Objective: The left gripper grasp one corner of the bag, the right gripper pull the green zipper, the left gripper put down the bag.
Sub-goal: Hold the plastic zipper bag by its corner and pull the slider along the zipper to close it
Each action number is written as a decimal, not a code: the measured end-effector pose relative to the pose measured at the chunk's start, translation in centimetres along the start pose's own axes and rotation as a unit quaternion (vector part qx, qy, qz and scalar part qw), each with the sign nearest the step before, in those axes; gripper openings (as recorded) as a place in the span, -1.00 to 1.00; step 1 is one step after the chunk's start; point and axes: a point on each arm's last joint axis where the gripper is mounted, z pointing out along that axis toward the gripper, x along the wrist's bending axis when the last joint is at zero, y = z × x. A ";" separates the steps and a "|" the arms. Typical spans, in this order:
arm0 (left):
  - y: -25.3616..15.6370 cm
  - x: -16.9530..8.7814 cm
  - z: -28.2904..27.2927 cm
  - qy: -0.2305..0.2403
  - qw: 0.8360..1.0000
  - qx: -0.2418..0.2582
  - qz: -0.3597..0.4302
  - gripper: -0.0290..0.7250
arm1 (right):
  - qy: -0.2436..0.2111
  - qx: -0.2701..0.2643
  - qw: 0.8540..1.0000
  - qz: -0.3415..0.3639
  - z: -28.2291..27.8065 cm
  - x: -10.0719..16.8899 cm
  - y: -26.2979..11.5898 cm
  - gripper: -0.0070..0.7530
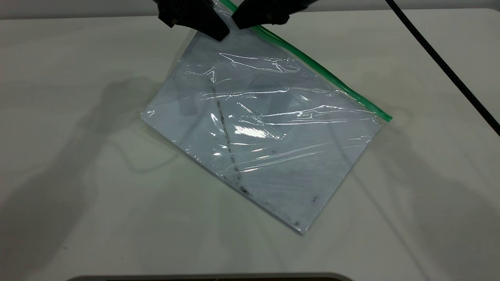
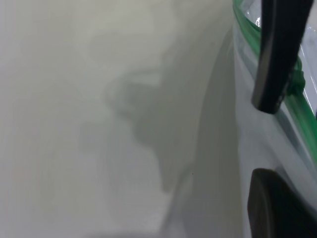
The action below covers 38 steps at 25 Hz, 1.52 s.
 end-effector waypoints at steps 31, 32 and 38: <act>0.9 1.0 -1.0 0.057 0.998 -0.034 -0.008 -0.78 | -0.036 0.038 0.999 0.012 -1.9 -4.0 -4.8 -0.89; 0.9 1.2 -1.2 0.062 0.997 -0.045 -0.008 -0.78 | -0.040 0.039 0.998 0.014 -2.2 -4.3 -5.0 -0.89; 1.2 1.9 -2.9 0.092 0.992 -0.090 -0.014 -0.78 | -0.061 0.052 0.996 0.034 -3.2 -5.9 -7.4 -0.89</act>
